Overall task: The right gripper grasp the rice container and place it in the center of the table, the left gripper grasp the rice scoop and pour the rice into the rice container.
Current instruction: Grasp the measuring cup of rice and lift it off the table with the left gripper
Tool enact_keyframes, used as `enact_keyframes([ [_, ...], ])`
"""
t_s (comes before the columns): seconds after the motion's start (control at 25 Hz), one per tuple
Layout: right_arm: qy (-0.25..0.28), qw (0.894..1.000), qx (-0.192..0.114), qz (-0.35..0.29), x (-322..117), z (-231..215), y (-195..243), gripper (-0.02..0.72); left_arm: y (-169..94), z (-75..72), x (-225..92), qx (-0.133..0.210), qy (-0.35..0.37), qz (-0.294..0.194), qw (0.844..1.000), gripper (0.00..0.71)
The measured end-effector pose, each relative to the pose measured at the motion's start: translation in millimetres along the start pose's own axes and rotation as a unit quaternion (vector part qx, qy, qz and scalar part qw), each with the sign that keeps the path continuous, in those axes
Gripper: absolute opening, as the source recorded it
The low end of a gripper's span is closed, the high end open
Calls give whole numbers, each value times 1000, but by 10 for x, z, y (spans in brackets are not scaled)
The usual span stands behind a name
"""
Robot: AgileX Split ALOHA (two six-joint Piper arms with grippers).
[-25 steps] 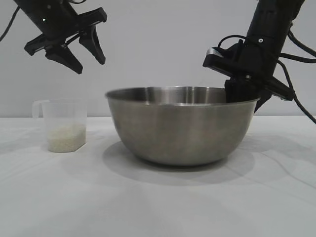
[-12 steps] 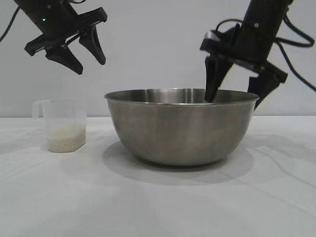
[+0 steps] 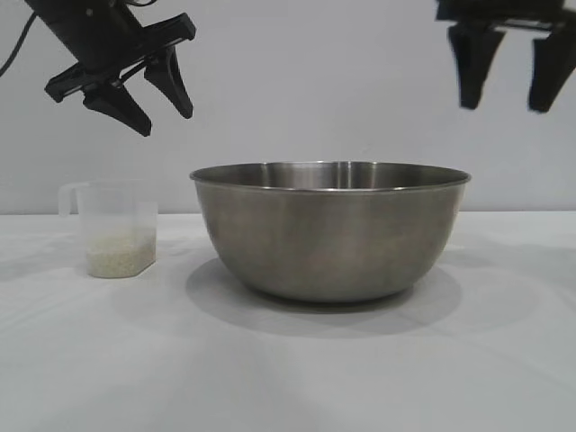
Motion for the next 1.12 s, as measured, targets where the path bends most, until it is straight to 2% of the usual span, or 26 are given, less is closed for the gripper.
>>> enact_keyframes([
  [0.32,19,997,-13,-78,-855,-12,-764,554,0,1,-1,1,2,0,1000,353],
  [0.52,16,993,-16,-115,-1550,58,-955,554,0,6,-2,3,7,1,1000,353],
  [0.84,13,981,-21,-190,-2564,131,-779,554,0,7,-5,4,10,2,1000,353],
  [1.12,-4,963,-29,-269,-3116,157,-460,554,0,7,-5,4,10,2,1000,353],
])
Point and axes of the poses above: a point on each arm's last joint axis where the gripper is mounted, y pointing out along that axis toward the gripper, z along the wrist's bending axis when the last joint is at zero, x = y × z, the point moved 1 cm from there along y, pointing out along that axis toward the gripper, and after that the axes turned 2 degrees about y, right-handed, at the moved point
